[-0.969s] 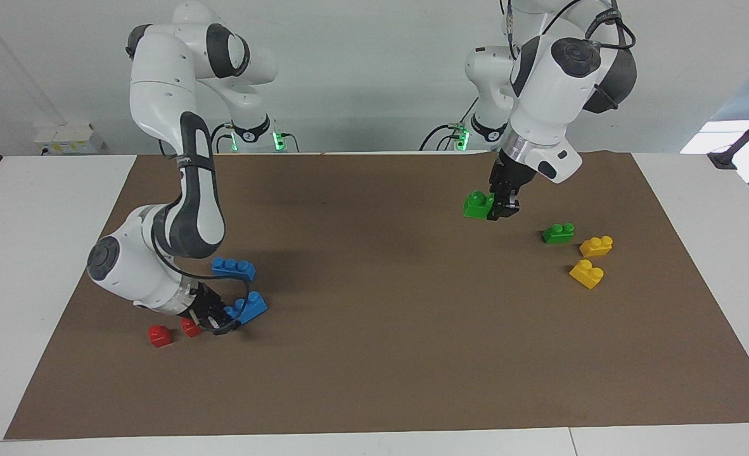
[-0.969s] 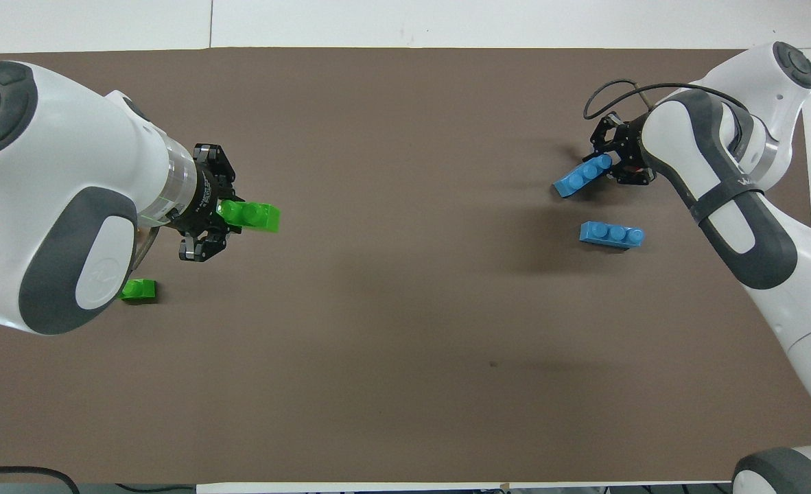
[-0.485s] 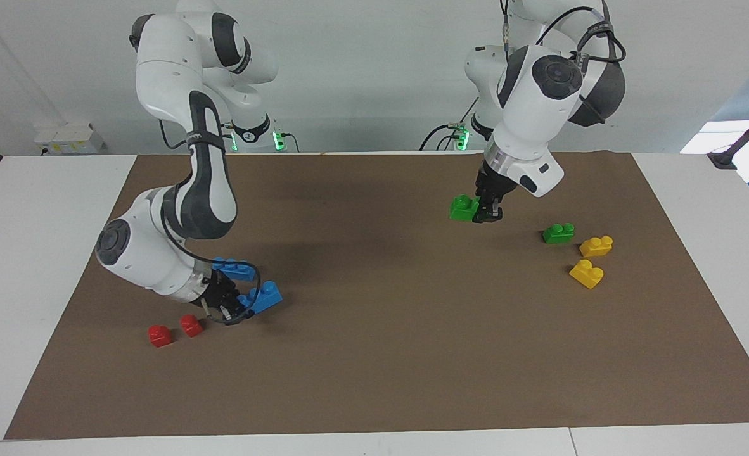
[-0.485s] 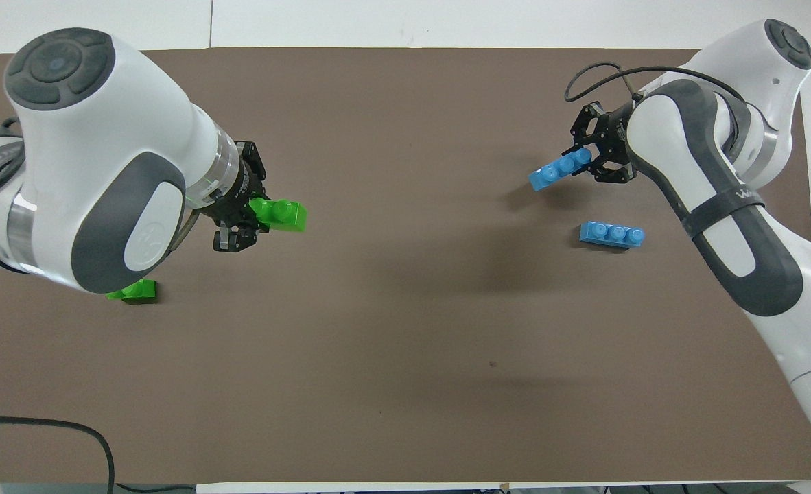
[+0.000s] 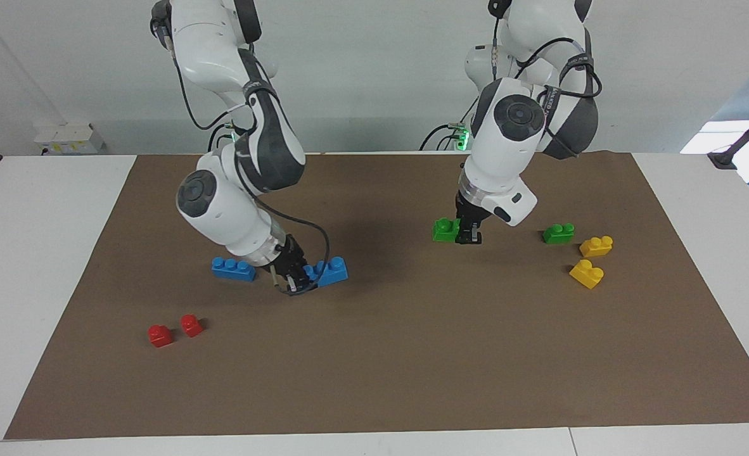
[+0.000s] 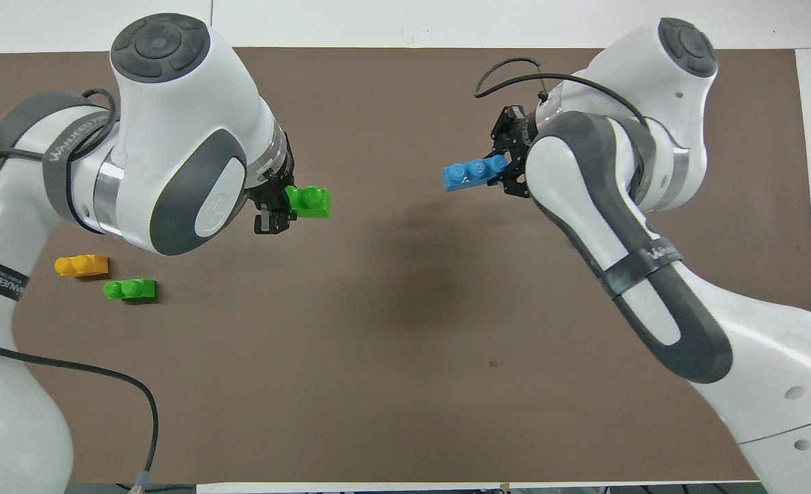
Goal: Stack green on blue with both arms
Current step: 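Carry the green brick and blue brick toward each other at table center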
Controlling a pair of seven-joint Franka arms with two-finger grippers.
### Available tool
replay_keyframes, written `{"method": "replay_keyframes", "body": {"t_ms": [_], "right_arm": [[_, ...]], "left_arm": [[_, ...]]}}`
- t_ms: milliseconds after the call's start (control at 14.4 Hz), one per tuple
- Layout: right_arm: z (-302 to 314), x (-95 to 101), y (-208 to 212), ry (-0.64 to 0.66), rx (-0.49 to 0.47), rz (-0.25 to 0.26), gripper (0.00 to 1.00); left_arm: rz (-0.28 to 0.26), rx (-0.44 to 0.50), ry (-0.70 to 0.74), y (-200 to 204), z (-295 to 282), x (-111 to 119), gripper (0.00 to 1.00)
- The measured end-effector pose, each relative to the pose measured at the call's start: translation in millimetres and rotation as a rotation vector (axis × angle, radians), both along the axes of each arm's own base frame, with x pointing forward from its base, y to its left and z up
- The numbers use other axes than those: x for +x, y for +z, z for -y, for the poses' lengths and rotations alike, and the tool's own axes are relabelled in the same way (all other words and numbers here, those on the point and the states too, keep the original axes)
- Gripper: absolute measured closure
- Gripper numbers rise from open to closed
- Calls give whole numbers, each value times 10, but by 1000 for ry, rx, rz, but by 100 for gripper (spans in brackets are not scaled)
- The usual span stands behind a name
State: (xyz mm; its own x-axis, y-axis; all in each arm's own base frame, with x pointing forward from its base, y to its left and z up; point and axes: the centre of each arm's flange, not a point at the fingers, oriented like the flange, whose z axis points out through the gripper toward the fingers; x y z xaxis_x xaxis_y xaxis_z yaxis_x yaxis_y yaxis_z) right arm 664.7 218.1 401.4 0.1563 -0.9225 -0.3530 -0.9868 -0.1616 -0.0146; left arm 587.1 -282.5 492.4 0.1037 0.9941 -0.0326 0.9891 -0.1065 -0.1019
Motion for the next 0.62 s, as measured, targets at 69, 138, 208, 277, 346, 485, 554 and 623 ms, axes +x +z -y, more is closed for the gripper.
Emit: {"method": "replay_keyframes", "body": {"t_ms": [69, 138, 208, 277, 346, 485, 554, 623], "right_arm": [[-181, -56, -61, -30, -2, 6, 66], [-360, -123, -149, -60, -3, 19, 66], [-483, -181, -239, -87, -3, 32, 66], [-557, -233, -329, -107, -5, 40, 66], [-575, -270, -415, -119, -8, 43, 66], [-521, -310, -564, -137, -17, 46, 66], [-505, -333, -627, -143, -20, 49, 66], [-505, -361, -677, -147, -22, 49, 66]], "left_arm": [[4, 1, 9, 16, -7, 8, 66], [7, 1, 19, 29, -12, 14, 66], [8, 3, 24, 33, -12, 15, 66], [11, 3, 34, 34, -9, 17, 66], [19, 2, 55, 42, -2, 26, 66], [63, 4, 102, 51, 22, 68, 66], [80, 6, 122, 32, 47, 77, 66], [92, 7, 130, 4, 90, 73, 66]]}}
